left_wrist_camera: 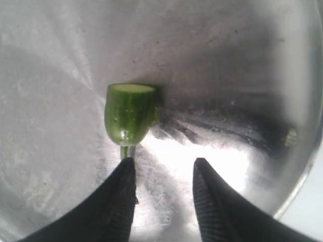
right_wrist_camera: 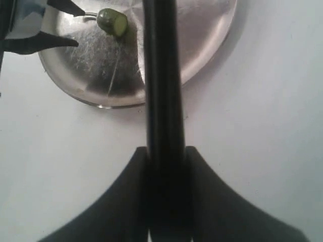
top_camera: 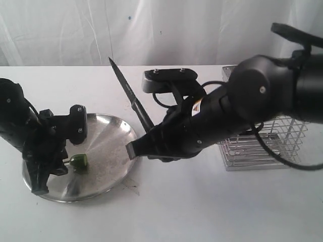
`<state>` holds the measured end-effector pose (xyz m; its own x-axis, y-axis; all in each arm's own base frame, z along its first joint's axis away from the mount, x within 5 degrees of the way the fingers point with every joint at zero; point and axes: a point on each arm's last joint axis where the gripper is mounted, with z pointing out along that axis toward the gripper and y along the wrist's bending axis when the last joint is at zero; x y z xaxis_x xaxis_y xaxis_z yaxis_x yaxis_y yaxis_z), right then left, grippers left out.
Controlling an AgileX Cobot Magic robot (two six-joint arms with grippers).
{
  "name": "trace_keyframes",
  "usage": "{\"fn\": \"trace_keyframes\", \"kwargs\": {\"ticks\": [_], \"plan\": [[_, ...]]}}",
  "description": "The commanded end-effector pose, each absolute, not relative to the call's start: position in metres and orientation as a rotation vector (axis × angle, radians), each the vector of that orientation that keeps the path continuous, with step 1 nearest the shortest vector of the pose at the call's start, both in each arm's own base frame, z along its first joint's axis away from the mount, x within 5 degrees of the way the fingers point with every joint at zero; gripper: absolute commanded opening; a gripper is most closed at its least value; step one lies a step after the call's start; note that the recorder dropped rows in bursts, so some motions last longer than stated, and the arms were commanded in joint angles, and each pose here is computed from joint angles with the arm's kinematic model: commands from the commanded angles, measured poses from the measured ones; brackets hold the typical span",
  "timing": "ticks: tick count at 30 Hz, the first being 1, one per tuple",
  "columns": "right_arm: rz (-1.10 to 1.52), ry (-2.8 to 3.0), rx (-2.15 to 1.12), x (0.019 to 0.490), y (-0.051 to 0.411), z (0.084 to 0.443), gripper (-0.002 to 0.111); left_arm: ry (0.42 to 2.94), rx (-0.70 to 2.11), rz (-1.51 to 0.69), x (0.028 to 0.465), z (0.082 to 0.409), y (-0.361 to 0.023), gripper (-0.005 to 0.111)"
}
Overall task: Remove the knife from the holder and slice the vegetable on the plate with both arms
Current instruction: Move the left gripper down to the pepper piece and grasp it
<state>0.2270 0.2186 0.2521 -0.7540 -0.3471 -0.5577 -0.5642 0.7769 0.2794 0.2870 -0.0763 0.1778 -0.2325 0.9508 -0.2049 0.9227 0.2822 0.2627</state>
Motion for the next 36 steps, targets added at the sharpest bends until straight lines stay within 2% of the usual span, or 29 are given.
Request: {"fn": "trace_keyframes", "kwargs": {"ticks": [1, 4, 6, 11, 20, 23, 30, 36], "plan": [[0.591, 2.503, -0.670, 0.241, 0.212, 0.259, 0.000, 2.101, 1.920, 0.121, 0.283, 0.178, -0.076, 0.055], [0.589, 2.504, -0.671, 0.241, 0.212, 0.259, 0.000, 2.044, 1.927, 0.155, 0.285, 0.177, -0.077, 0.066], [0.591, 2.505, -0.666, 0.241, 0.212, 0.259, 0.000, 2.021, 1.868, 0.186, 0.288, 0.177, -0.078, 0.069], [0.594, 2.509, -0.657, 0.241, 0.212, 0.259, 0.000, 2.044, 1.756, 0.165, 0.296, 0.170, -0.082, 0.067], [0.594, 2.516, -0.659, 0.240, 0.212, 0.259, 0.000, 2.092, 1.762, 0.129, 0.299, 0.152, -0.083, 0.065], [0.593, 2.527, -0.665, 0.239, 0.212, 0.258, 0.000, 2.087, 1.755, 0.139, 0.301, 0.152, -0.083, 0.052], [0.593, 2.531, -0.668, 0.239, 0.211, 0.258, 0.000, 2.101, 1.683, 0.149, 0.304, 0.153, -0.083, 0.000], [0.593, 2.529, -0.667, 0.239, 0.212, 0.258, 0.000, 2.170, 1.503, 0.132, 0.312, 0.162, -0.085, 0.000]]}}
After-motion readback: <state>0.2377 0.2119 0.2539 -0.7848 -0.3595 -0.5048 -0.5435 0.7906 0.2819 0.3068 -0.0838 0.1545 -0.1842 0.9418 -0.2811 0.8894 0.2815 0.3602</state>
